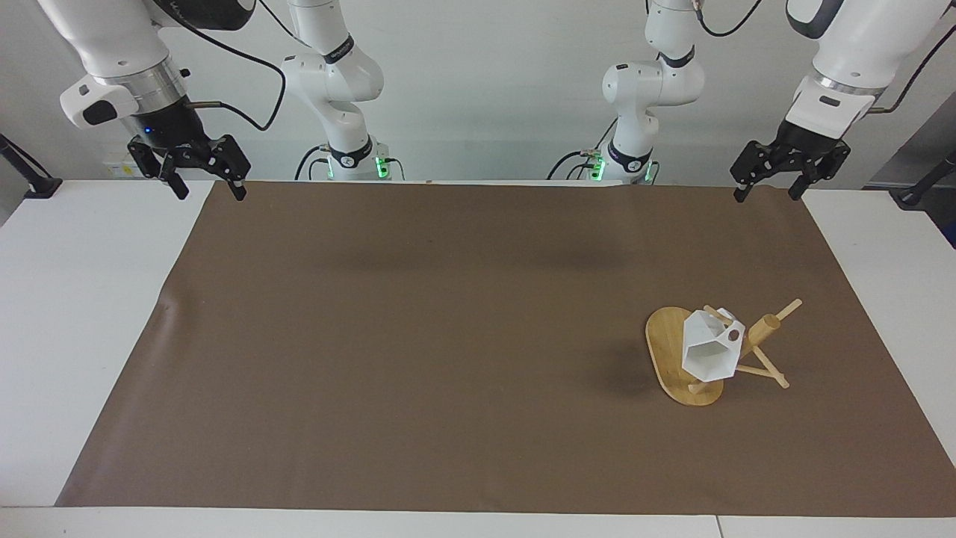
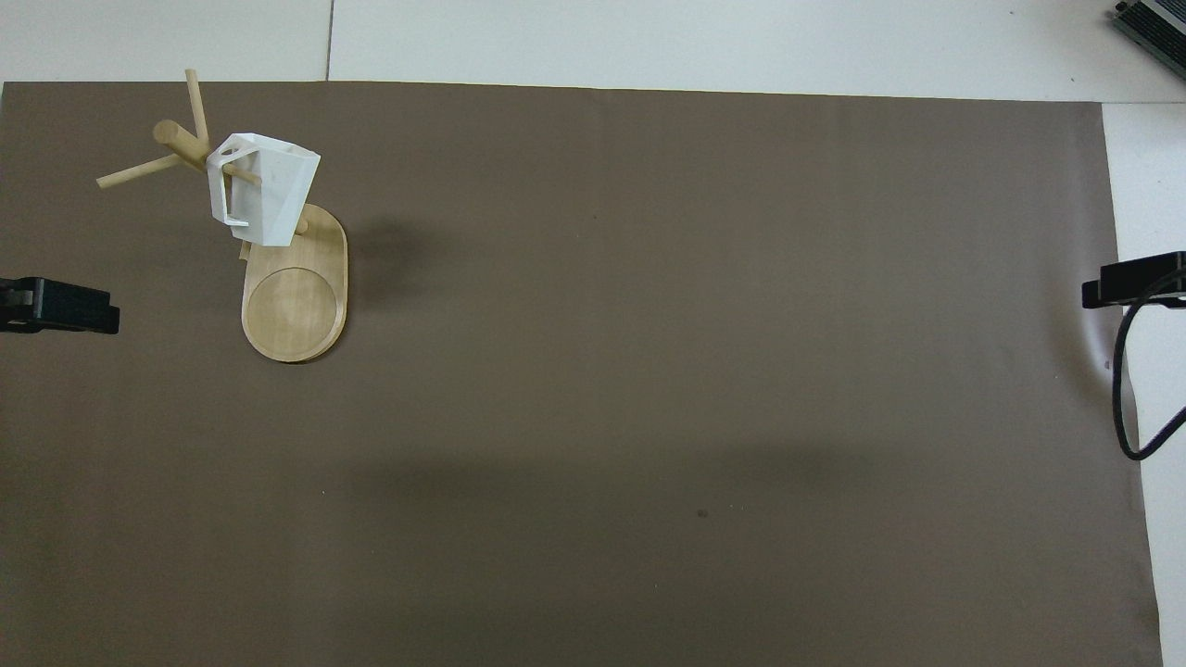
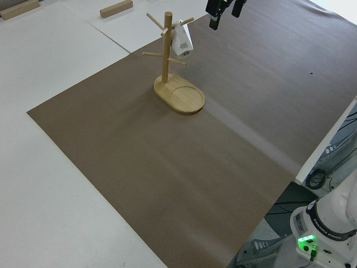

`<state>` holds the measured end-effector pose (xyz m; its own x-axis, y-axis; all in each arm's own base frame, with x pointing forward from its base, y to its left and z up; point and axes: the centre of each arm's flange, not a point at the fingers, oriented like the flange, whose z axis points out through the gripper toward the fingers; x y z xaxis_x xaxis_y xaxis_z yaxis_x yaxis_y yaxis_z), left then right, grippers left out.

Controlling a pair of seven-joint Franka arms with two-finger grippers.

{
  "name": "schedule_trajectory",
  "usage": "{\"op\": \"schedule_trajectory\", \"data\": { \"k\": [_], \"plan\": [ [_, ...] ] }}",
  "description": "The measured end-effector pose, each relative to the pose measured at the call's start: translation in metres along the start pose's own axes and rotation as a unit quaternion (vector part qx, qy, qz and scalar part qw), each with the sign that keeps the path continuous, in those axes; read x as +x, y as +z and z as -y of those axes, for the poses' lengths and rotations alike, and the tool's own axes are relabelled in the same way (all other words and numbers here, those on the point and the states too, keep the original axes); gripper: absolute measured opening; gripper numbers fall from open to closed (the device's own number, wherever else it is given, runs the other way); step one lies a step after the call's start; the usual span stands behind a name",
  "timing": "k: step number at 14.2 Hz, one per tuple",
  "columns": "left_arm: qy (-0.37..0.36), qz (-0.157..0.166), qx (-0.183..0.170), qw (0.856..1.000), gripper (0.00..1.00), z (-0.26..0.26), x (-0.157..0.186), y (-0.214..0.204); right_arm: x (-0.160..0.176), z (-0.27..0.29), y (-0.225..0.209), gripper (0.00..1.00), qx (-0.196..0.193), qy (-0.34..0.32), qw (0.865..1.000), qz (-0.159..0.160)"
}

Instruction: Hang cup on rack

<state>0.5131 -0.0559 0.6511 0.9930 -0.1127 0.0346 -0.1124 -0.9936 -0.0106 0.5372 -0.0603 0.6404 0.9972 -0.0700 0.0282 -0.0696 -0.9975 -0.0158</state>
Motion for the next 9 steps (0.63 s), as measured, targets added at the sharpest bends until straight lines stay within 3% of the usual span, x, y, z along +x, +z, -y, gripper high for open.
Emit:
{"op": "schedule_trajectory", "data": {
  "k": [2, 9],
  "plan": [
    [0.014, 0.0, 0.0, 1.0, 1.0, -0.014, 0.0, 0.001, -0.004, 0.0, 0.001, 1.0, 0.0, 0.0, 1.0, 0.013],
    [-0.005, 0.012, -0.009, 1.0, 1.0, 0.017, -0.003, 0.003, -0.006, 0.0, -0.001, 1.0, 0.0, 0.0, 1.0, 0.013]
  ]
}}
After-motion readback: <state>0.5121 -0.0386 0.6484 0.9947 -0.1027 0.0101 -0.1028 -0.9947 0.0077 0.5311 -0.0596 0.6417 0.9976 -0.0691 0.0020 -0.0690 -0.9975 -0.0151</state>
